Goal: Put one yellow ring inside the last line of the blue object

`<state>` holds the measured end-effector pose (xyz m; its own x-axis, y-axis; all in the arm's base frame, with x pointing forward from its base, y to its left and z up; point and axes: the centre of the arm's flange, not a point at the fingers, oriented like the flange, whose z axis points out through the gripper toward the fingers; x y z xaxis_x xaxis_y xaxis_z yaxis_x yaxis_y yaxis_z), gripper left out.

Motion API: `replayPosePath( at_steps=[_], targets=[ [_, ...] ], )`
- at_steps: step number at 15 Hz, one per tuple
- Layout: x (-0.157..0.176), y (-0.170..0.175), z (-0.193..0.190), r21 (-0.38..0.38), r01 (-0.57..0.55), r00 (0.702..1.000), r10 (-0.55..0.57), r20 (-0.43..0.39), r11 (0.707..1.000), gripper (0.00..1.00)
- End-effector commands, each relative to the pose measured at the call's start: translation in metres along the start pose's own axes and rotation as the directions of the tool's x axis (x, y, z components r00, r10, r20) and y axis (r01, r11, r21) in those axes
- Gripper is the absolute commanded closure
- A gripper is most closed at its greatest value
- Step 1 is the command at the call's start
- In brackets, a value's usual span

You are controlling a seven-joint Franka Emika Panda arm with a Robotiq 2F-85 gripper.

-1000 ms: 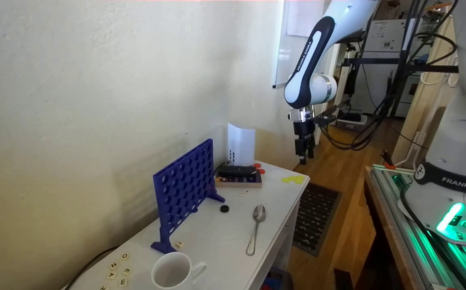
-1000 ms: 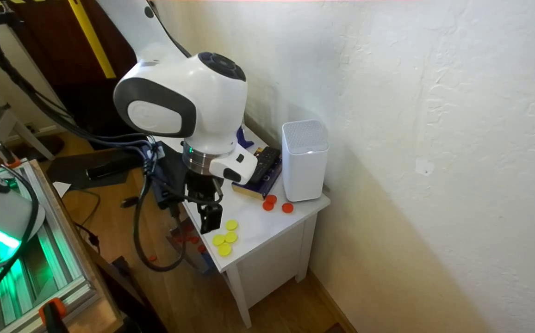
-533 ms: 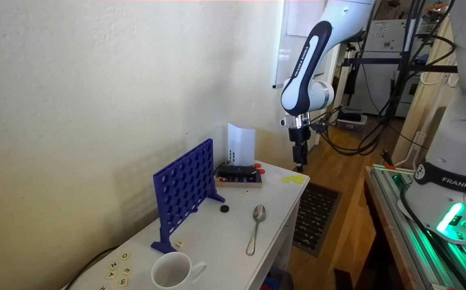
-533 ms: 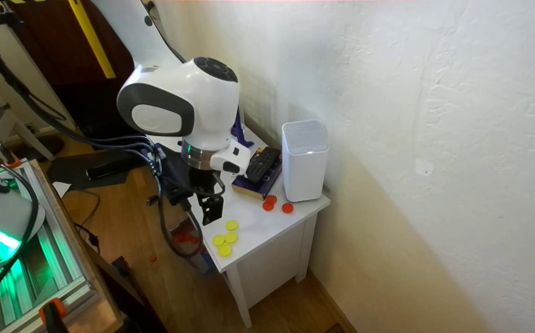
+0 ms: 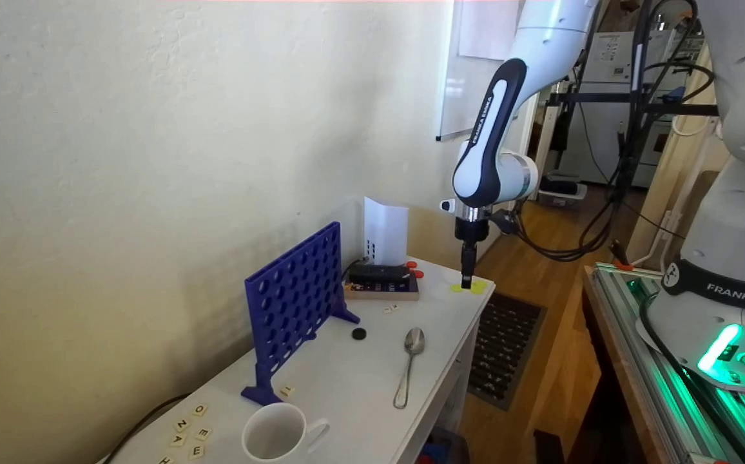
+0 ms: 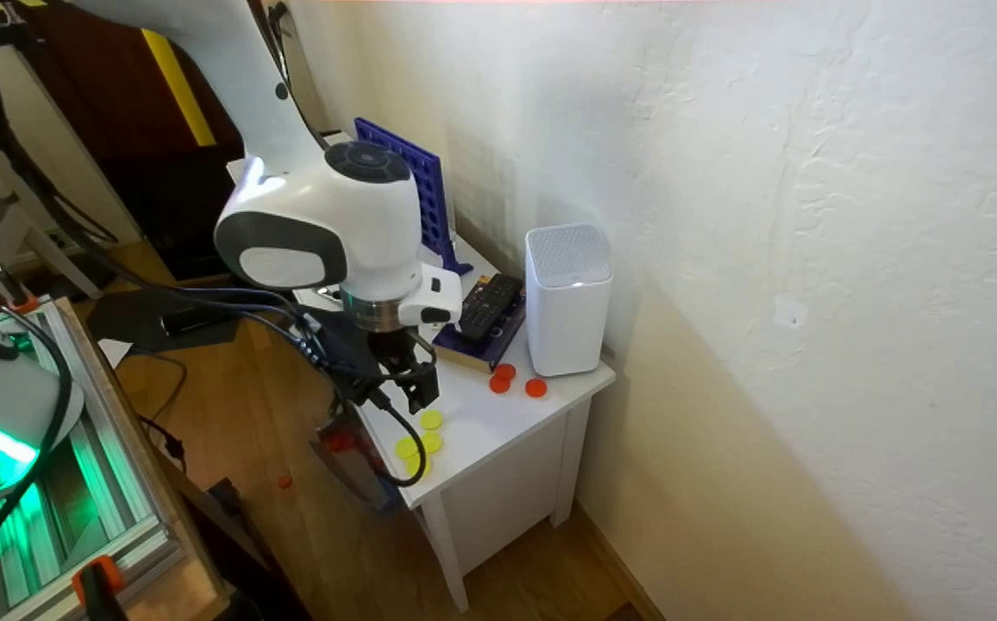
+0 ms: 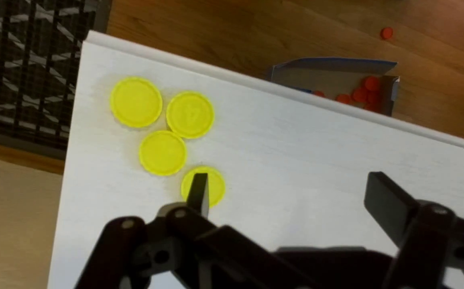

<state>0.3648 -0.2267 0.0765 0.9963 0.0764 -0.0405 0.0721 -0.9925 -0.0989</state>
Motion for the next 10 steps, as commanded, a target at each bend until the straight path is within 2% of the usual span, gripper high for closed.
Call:
replayPosePath(
  at_steps=[1, 6, 10],
  targets=[
    [-0.0095, 0.0095, 0.0118, 0.017, 0.058, 0.996, -0.057, -0.065, 0.998, 0.0],
    [-0.0095, 0.0134, 0.0079, 0.022, 0.01, 0.998, -0.008, -0.063, 1.0, 0.0],
    [-0.0053, 0.0113, 0.0093, 0.013, 0.024, 0.997, -0.023, -0.077, 1.0, 0.0]
  ],
)
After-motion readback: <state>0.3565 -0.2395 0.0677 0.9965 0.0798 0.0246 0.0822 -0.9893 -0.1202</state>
